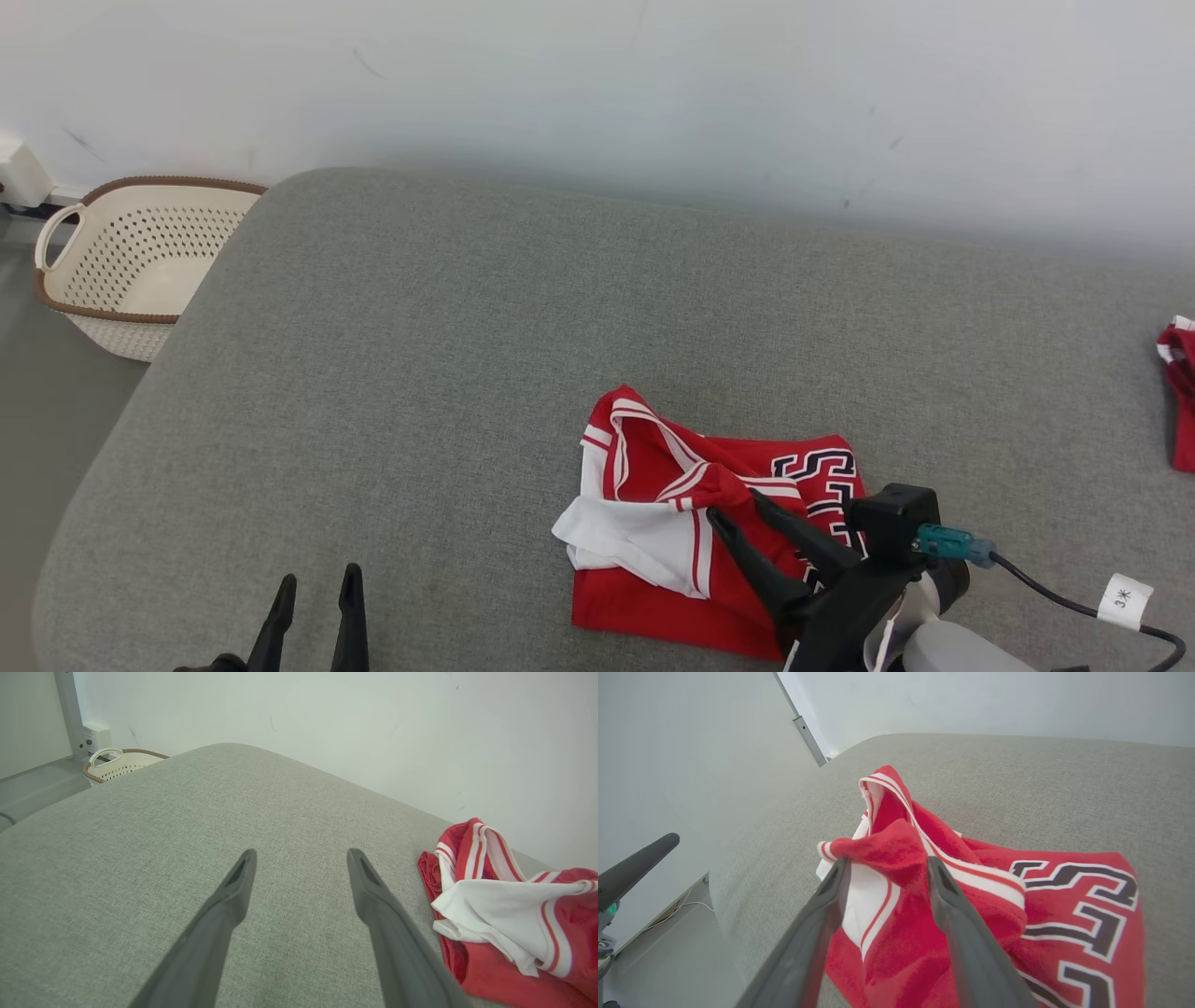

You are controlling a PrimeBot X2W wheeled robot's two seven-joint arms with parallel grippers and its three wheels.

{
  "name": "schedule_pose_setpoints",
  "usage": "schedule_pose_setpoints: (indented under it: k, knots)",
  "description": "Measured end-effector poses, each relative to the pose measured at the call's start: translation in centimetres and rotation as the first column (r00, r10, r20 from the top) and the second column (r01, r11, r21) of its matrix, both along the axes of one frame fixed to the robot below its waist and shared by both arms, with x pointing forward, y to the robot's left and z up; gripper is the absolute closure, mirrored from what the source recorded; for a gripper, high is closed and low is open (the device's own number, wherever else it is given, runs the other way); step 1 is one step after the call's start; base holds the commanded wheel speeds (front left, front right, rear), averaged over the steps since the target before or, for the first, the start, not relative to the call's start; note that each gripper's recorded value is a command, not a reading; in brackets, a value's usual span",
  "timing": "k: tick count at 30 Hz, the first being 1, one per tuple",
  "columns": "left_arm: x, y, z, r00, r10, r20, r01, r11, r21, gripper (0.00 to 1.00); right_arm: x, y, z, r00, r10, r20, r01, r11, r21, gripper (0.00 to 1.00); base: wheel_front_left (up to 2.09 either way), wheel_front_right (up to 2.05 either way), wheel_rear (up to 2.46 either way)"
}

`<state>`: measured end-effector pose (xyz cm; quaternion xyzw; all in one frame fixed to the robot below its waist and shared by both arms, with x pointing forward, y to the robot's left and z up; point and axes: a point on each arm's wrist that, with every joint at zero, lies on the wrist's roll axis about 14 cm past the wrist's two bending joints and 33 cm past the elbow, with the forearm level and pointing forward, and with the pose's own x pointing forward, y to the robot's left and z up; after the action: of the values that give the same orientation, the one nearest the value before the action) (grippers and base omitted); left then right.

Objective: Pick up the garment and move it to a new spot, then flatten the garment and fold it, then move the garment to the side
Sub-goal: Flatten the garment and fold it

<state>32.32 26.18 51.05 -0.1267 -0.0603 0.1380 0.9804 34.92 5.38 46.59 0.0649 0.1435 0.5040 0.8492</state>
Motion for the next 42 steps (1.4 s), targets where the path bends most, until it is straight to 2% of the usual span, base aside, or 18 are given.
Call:
schedule_pose_setpoints:
  k: [1, 7, 24, 25, 26, 27, 28, 29, 30, 38, 42]
  knots:
    - [0.0, 0.0, 0.0, 1.0, 0.0, 0.0, 0.0, 1.0, 0.0, 0.0, 0.0, 0.3, 0.1, 1.0, 0.003, 0.002, -0.003, 1.0, 0.003, 1.0, 0.0, 0.0, 0.0]
    - [-0.1, 0.2, 0.0, 1.0, 0.006, -0.002, -0.006, 1.0, 0.0, 0.0, 0.0, 1.3, 0.4, 1.0, 0.021, 0.015, -0.021, 1.0, 0.023, 1.0, 0.0, 0.0, 0.0]
    - [0.2, -0.2, -0.4, 1.0, -0.008, -0.011, 0.008, 1.0, -0.005, 0.0, -5.7, 2.8, 0.6, 0.979, 0.191, -0.068, -0.185, 0.979, 0.08, 1.0, 0.0, 0.0, 0.0]
    - [0.2, -0.3, -0.4, 1.0, -0.01, -0.012, 0.009, 1.0, -0.005, 0.0, -5.9, 2.9, 0.4, 0.978, 0.194, -0.075, -0.188, 0.979, 0.078, 0.86, 0.0, 0.0, 0.0]
    - [0.2, -0.3, -0.4, 1.0, -0.01, -0.012, 0.01, 1.0, -0.005, 0.0, -6.2, 3.0, 0.3, 0.976, 0.2, -0.082, -0.194, 0.978, 0.078, 0.61, 0.0, 0.0, 0.0]
    - [0.2, -0.3, -0.4, 1.0, -0.01, -0.012, 0.01, 1.0, -0.006, 0.0, -6.5, 3.2, 0.2, 0.975, 0.204, -0.093, -0.197, 0.977, 0.082, 0.62, 0.0, 0.0, 0.0]
    - [0.1, -0.3, -0.4, 1.0, -0.009, -0.011, 0.009, 1.0, -0.006, 0.0, -6.7, 3.3, 0.3, 0.973, 0.209, -0.099, -0.201, 0.976, 0.086, 0.52, 0.0, 0.0, 0.0]
    - [0.1, -0.2, -0.4, 1.0, -0.009, -0.01, 0.008, 1.0, -0.006, 0.0, -7.0, 3.5, 0.3, 0.971, 0.216, -0.105, -0.207, 0.974, 0.09, 0.22, 0.0, 0.0, 0.0]
    - [0.1, -0.2, -0.3, 1.0, -0.008, -0.008, 0.008, 1.0, -0.006, 0.0, -7.2, 3.6, 0.3, 0.969, 0.222, -0.109, -0.213, 0.973, 0.091, 0.0, 0.0, 0.0, 0.0]
    - [-0.1, -0.1, -0.1, 1.0, -0.005, 0.001, 0.005, 1.0, -0.006, 0.0, -7.8, 3.5, 2.3, 0.965, 0.227, -0.134, -0.203, 0.964, 0.172, 0.0, 0.0, 0.0, 0.0]
    - [-0.1, -0.3, 0.0, 1.0, -0.01, 0.004, 0.01, 1.0, -0.007, 0.0, -5.7, 2.6, 4.0, 0.981, 0.165, -0.101, -0.141, 0.968, 0.209, 0.0, 0.0, 0.0, 0.0]
